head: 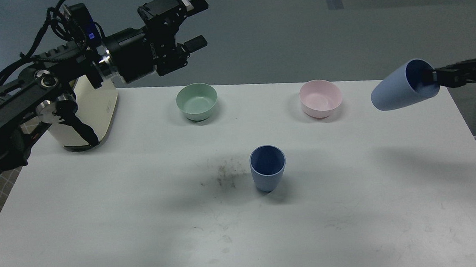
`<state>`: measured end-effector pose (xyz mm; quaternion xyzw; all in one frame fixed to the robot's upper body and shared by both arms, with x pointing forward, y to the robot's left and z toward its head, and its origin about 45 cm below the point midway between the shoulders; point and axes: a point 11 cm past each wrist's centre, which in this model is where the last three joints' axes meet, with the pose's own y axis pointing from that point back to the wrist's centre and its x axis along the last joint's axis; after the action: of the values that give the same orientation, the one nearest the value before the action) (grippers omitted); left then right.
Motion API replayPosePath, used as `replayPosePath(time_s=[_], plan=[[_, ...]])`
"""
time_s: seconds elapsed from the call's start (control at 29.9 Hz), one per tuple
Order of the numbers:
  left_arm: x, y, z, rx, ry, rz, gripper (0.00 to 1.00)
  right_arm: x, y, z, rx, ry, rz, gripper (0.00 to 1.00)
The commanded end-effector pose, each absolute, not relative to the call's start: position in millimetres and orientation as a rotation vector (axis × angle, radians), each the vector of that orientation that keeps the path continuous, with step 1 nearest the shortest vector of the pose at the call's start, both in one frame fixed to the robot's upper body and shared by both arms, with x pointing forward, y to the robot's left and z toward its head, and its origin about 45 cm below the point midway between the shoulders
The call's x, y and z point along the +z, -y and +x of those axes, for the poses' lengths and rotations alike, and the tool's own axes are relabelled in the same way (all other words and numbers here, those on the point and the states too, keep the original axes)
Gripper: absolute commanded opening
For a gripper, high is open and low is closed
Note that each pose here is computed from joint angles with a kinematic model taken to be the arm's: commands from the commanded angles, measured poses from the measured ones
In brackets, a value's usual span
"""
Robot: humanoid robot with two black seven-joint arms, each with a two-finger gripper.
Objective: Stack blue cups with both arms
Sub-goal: 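Lift the blue cup with the right gripper and carry it over the placed cup, then lower the held cup into the placed blue cup and release it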
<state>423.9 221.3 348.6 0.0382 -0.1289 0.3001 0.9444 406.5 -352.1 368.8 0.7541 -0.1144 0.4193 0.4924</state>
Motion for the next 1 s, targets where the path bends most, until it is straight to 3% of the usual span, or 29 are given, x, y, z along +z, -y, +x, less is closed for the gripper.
replayPosePath(time_s=[0.0,0.37,0.97], plan=[[348.5,-222.7,424.2,0.615,0.263,0.081,0.97,382.2,316.1,421.7,1.09,0.202,1.812,0.0],[348.3,-221.8,424.8,0.616,0.262,0.078,0.97,375.0,174.7,403.4,1.2,-0.294,1.748,0.0],[349.0,-224.9,424.9,0.62,0.264,0.082,0.97,335.6,117.0,388.6,1.201,-0.522,1.696,0.0]])
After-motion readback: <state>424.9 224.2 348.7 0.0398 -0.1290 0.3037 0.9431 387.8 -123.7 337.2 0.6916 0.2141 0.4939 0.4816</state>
